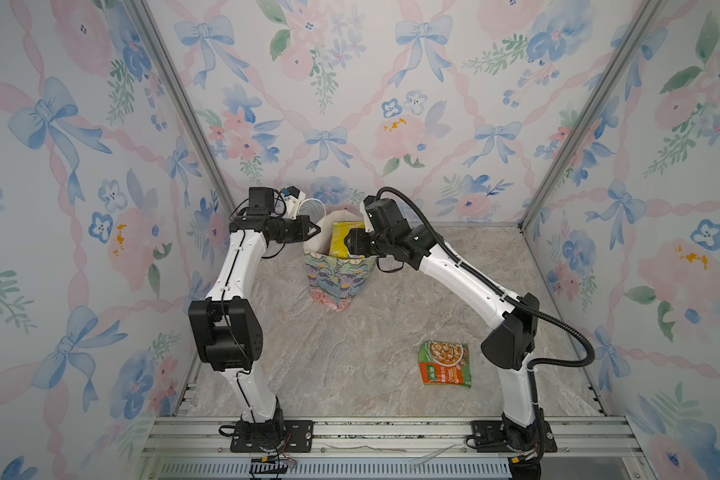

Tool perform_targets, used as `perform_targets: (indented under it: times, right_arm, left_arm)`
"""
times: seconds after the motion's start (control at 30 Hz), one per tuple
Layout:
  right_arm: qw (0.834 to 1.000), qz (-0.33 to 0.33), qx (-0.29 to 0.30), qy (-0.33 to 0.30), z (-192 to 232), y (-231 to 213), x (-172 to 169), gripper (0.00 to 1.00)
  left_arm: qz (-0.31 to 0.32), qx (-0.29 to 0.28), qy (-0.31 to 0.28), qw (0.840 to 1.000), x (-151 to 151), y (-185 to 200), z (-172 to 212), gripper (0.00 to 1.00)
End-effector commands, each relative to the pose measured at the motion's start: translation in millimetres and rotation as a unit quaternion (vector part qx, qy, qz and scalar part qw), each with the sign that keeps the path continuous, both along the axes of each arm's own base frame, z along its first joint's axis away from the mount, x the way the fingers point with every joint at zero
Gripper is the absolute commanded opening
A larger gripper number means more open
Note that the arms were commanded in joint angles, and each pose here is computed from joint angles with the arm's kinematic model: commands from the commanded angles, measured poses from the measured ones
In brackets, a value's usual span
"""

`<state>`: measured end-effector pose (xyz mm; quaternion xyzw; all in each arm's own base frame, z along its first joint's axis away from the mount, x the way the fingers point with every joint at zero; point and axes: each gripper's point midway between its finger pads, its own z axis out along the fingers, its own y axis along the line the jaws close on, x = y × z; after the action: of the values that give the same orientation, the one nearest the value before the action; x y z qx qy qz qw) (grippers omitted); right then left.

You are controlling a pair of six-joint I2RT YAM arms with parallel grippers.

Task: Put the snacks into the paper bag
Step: 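Lower the yellow packet into the bag and open the right gripper, then move the right gripper to the red-green noodle packet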

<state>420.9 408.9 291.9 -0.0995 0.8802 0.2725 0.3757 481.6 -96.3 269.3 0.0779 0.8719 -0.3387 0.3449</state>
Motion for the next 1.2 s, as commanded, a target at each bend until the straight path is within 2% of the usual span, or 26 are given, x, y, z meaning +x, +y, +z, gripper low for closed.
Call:
perform_targets:
  times: [0.0,0.07,0.27,0.53,0.73,0.87,1.03,1.17]
  right_arm:
    - [0.998,-0.007,0.012,-0.063,57,-12,-2,0.92]
    - [0.996,-0.017,0.008,-0.082,71,-21,-1,1.00]
    - [0.992,-0.056,-0.009,-0.112,91,-58,0,0.96]
    - [0.988,-0.127,-0.024,-0.087,66,-138,-24,0.97]
    - [0.978,-0.200,-0.065,-0.003,-10,-214,-74,0.97]
    - [0.961,-0.251,-0.083,0.078,-71,-249,-116,0.97]
    - [0.940,-0.282,-0.106,0.160,-141,-264,-166,0.97]
    - [0.926,-0.294,-0.128,0.200,-178,-268,-197,0.97]
  left_arm:
    - [-0.010,-0.004,-0.008,1.000,-6,-3,7,0.00]
    - [-0.010,-0.004,-0.008,1.000,-7,-3,7,0.00]
    - [-0.010,-0.004,-0.008,1.000,-6,-3,7,0.00]
    - [-0.010,-0.004,-0.007,1.000,-6,-3,6,0.00]
    - [-0.010,-0.004,-0.007,1.000,-6,-3,6,0.00]
    - [-0.011,-0.005,-0.008,1.000,-6,-4,7,0.00]
    - [-0.010,-0.005,-0.007,1.000,-6,-4,7,0.00]
    - [-0.011,-0.005,-0.007,1.000,-6,-4,7,0.00]
